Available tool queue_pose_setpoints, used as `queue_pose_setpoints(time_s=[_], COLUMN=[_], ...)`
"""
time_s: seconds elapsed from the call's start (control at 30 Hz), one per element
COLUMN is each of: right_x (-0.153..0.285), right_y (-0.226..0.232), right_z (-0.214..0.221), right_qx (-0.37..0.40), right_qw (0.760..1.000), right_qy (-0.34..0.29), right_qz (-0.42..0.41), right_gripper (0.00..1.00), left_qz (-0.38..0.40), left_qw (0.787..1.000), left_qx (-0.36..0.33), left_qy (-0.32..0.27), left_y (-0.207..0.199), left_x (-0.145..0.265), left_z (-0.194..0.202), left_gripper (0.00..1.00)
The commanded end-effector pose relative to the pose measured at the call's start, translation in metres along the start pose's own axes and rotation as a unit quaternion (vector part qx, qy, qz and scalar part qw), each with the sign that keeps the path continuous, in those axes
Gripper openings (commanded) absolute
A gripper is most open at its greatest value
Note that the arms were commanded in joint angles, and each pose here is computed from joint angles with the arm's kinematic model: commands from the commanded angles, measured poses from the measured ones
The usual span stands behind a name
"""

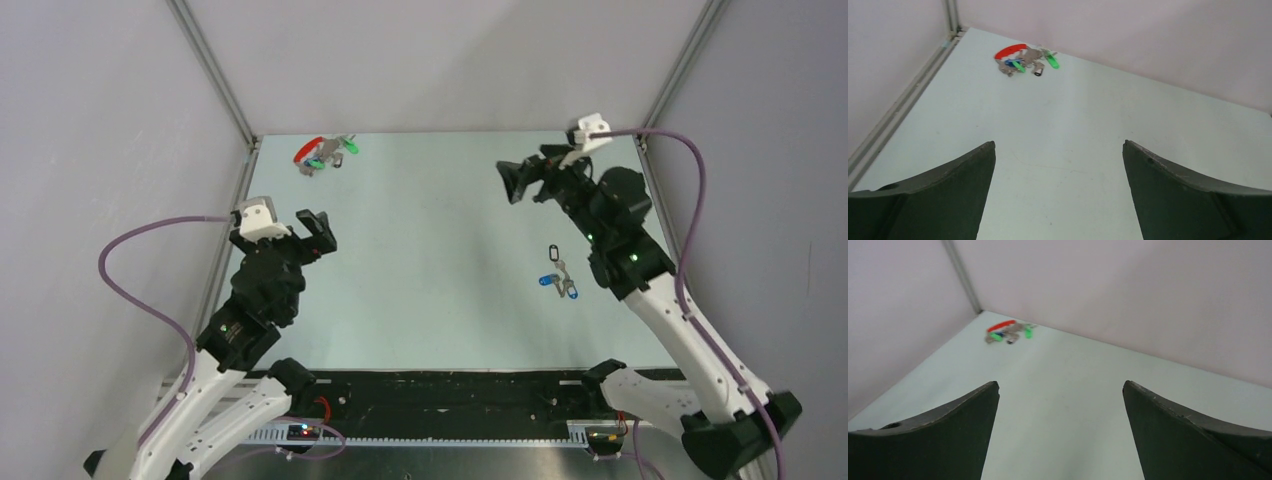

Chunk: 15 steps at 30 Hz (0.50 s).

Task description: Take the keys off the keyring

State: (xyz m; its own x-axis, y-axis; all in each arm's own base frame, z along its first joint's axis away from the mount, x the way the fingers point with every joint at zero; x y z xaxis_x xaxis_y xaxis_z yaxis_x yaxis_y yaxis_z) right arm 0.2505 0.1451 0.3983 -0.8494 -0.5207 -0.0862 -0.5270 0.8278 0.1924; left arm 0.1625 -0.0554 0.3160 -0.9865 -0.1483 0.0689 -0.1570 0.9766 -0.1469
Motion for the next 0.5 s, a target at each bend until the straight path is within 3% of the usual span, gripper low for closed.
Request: queue_pose_setpoints(time_s=[0.0,0.17,0.47], right_x=[0.027,0.052,0.062], right_y=[-0.033,-0.047,-0.048], right_z=[0.029,0.041,0.046], right_qx=[-0.029,-0.083,-0.082], right_qw=[0.995,0.989,0.987], right_qy=[0.036,0.051,0.060], right_qz=[0.092,0.113,0.121], right_gripper=[0.99,0.99,0.99], left_qz=[0.077,0.167,0.143], left_qw=[0.996,0.984,0.988], left_qx=[0.030,-0.017,-0.014], left_qy=[-0.025,-0.055,-0.056], left_y=[-0.011,-0.009,-0.005], left_x=[0.008,0.025,0.021], left_z=[-0.027,-0.034,-0.022], left_gripper=[1.00,1.00,1.00])
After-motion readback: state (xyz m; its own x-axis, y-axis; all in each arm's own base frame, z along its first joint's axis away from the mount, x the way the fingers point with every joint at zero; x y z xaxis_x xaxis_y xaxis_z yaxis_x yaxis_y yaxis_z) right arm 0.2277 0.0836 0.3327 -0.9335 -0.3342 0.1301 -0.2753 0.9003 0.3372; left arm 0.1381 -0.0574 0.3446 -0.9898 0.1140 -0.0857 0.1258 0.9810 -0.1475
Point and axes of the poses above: each gripper's point midway between its finger pads, its own x axis back along the fingers, its own y axis along the line the jaws close on, z = x × y, the point moved 9 cm from there along x, back along the fingers, and after that the axes turned 6 degrees about -x, right-handed, at the moved point
